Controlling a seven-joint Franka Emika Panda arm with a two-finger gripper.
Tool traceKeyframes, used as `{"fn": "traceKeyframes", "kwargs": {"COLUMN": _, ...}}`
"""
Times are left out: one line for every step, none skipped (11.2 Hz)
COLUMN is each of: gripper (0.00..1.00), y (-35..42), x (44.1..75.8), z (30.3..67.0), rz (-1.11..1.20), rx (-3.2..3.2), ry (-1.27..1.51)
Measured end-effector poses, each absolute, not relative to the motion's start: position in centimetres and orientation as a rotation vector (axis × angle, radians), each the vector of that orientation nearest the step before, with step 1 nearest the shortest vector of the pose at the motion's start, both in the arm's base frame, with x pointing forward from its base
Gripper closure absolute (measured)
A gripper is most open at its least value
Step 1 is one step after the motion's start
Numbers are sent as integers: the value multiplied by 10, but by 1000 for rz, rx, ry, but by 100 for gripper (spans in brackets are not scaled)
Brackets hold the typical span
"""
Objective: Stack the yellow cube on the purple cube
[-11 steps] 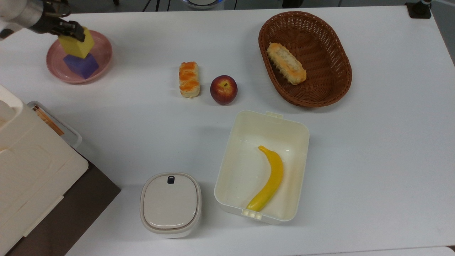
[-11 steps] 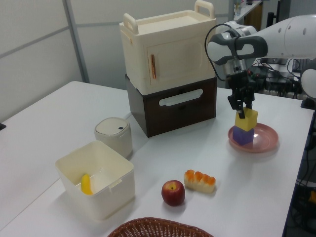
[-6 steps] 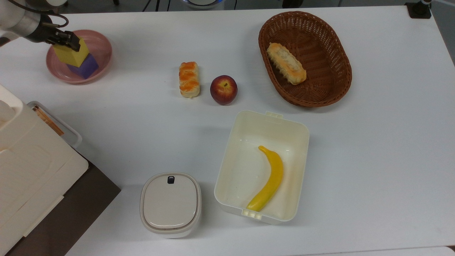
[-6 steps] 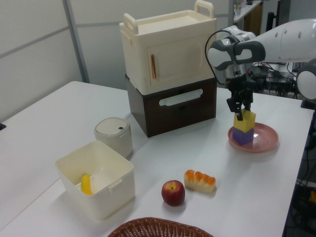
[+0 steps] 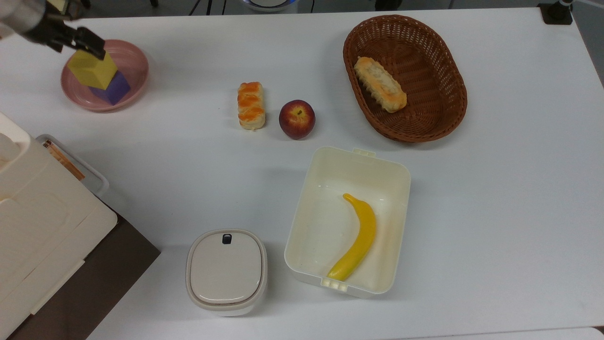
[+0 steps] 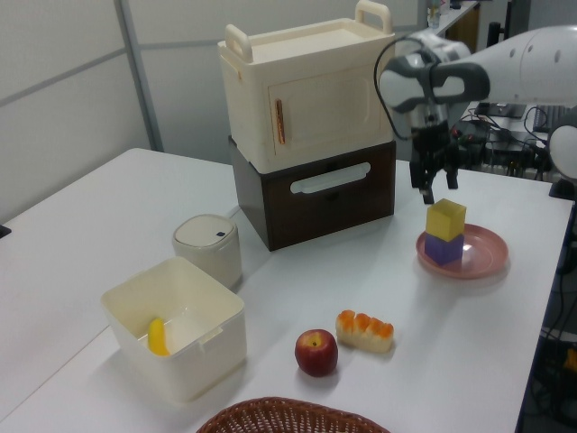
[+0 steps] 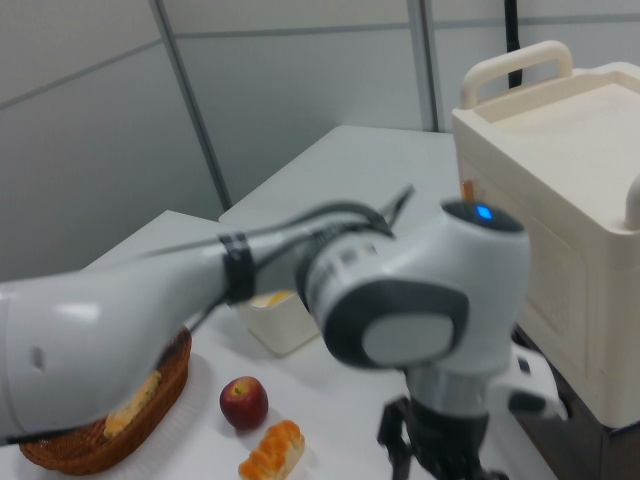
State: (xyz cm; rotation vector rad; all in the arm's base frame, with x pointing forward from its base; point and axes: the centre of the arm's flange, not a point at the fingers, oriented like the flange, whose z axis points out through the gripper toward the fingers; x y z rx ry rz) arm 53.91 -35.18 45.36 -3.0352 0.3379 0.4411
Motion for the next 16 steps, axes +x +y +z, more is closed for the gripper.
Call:
{"fn": "traceKeyframes", "kwargs": {"gripper": 0, "y": -343, "x": 538, "z": 491, "rz": 409, "rx": -3042, "ry": 323}}
{"fn": "traceKeyframes", "kwargs": {"gripper": 0, "y": -320, "x": 543, "z": 525, "rz": 370, "rx": -3058, "ry": 271}}
{"fn": "traceKeyframes", "kwargs": {"gripper": 0, "y": -280, "x": 558, "z": 544, "rz": 340, "rx": -3080, "ry": 174}}
{"fn": "traceKeyframes", "kwargs": {"gripper": 0, "y": -234, "x": 578, "z": 547, "rz": 336, "rx": -3099, "ry": 111}}
{"fn": "traceKeyframes", "kwargs": {"gripper": 0, "y": -205, "x": 589, "z": 546, "rz": 342, "rx": -3108, "ry": 78}}
{"fn": "traceKeyframes", "kwargs": {"gripper": 0, "y": -179, "x": 598, "z": 545, "rz": 344, "rx": -3115, "ry": 36}}
{"fn": "traceKeyframes", "kwargs": {"gripper": 0, "y": -163, "x": 602, "z": 548, "rz": 336, "rx": -3120, "ry": 2}}
{"fn": "traceKeyframes", "kwargs": {"gripper": 0, "y": -150, "x": 606, "z": 556, "rz": 291, "rx": -3134, "ry": -32}}
{"fn": "traceKeyframes", "kwargs": {"gripper": 0, "y": -140, "x": 610, "z": 564, "rz": 239, "rx": -3149, "ry": -40}}
{"fn": "traceKeyframes", "kwargs": {"gripper": 0, "y": -123, "x": 615, "z": 571, "rz": 179, "rx": -3164, "ry": -14}}
{"fn": "traceKeyframes", "kwargs": {"gripper": 0, "y": -108, "x": 620, "z": 574, "rz": 142, "rx": -3168, "ry": 0}}
{"fn": "traceKeyframes", "kwargs": {"gripper": 0, "y": -90, "x": 625, "z": 575, "rz": 104, "rx": -3167, "ry": 8}}
{"fn": "traceKeyframes", "kwargs": {"gripper": 0, "y": -74, "x": 630, "z": 576, "rz": 72, "rx": -3165, "ry": 37}}
{"fn": "traceKeyframes", "kwargs": {"gripper": 0, "y": -69, "x": 634, "z": 575, "rz": 46, "rx": -3164, "ry": 46}}
{"fn": "traceKeyframes", "kwargs": {"gripper": 0, "y": -65, "x": 638, "z": 574, "rz": 10, "rx": -3163, "ry": 40}}
{"fn": "traceKeyframes", "kwargs": {"gripper": 0, "y": -61, "x": 643, "z": 571, "rz": -30, "rx": -3157, "ry": 39}}
